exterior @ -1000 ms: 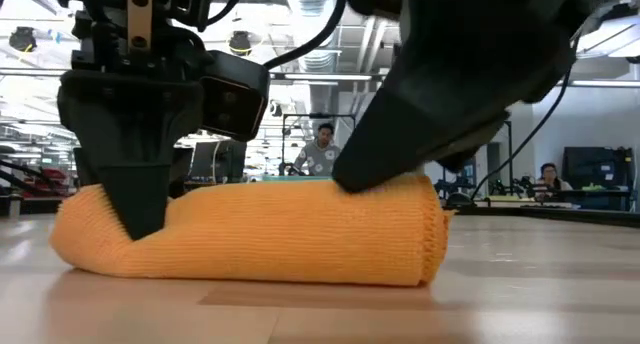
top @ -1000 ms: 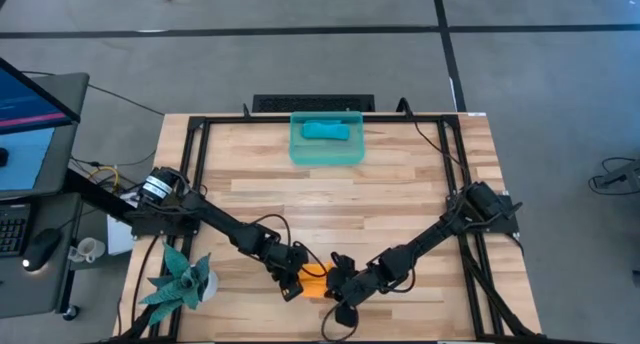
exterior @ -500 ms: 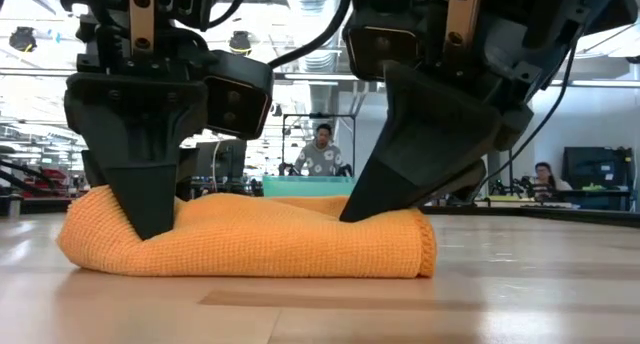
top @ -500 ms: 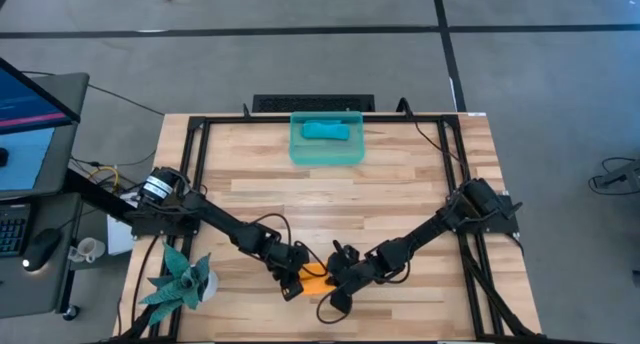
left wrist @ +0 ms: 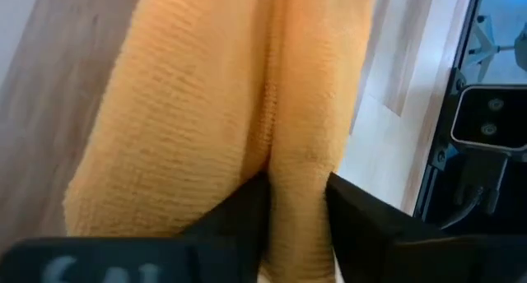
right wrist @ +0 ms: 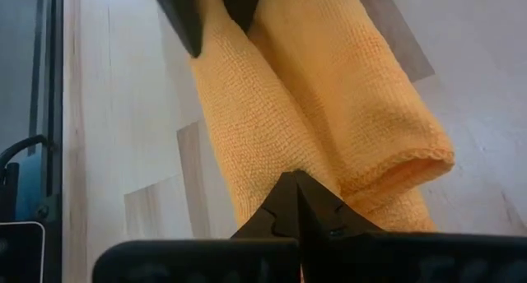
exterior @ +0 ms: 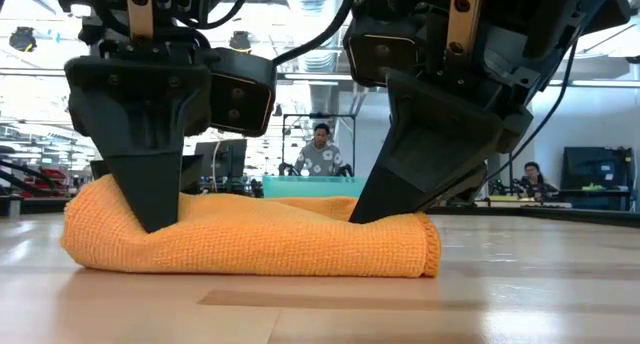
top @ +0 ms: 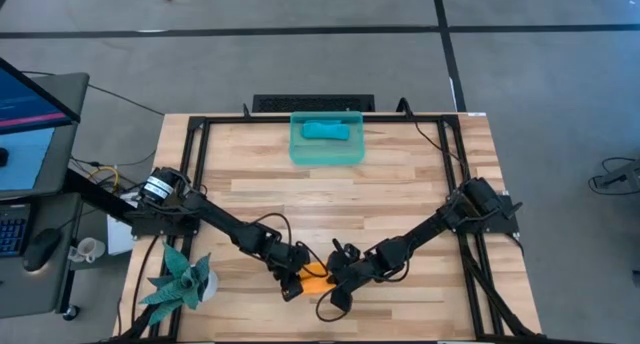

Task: Roll microfiber towels into tight, uniform cylinder then place into a basket
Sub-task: Roll the orange microfiber cloth

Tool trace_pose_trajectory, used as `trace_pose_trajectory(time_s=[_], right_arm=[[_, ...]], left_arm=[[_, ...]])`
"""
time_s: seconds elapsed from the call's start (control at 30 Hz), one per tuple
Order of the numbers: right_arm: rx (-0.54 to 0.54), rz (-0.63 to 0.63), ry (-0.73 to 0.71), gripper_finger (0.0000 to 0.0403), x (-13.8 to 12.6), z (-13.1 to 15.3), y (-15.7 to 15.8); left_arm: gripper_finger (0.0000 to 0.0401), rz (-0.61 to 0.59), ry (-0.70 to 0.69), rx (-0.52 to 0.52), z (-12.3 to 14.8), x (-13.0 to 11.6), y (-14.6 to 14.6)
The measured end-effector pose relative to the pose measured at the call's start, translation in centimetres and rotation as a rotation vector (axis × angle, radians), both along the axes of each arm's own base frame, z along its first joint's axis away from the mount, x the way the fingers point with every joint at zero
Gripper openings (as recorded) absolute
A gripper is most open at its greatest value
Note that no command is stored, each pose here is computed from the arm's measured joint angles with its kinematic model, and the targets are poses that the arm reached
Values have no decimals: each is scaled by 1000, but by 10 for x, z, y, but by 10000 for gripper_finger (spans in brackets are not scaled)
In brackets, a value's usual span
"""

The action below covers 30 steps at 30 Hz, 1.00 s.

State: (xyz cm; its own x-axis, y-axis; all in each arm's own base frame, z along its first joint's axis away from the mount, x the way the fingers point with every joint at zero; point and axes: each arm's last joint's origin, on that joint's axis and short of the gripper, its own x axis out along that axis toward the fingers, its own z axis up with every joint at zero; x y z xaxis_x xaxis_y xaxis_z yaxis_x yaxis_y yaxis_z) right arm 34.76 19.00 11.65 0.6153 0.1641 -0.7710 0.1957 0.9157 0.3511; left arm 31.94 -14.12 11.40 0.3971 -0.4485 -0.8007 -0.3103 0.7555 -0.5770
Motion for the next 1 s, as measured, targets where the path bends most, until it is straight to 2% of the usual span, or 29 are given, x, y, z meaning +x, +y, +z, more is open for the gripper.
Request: trace_pose_trajectory(time_s=[0.13,0.27,0.43,0.53,0.7,0.83,1.0], right_arm=[[-2,-1,8,7,-1,-1,0],[4,-18,25,7,-1,-1,-2],[10,-34,35,6,-1,-2,-4],[16,-42,37,6,-1,-2,-4],[23,-53,40,6,-1,-3,-4],[24,-54,40,6,0,-3,-5],[24,-55,40,6,0,-3,-5]], left_arm=[[146,-44,-24,12,1,0,0],[154,-106,-51,7,3,1,1],[144,-145,-125,95,19,-4,5],[138,-159,-192,131,41,-9,5],[135,-162,-245,266,66,-27,1],[134,-173,-317,350,79,-38,-12],[134,-221,-535,461,80,-36,-42]])
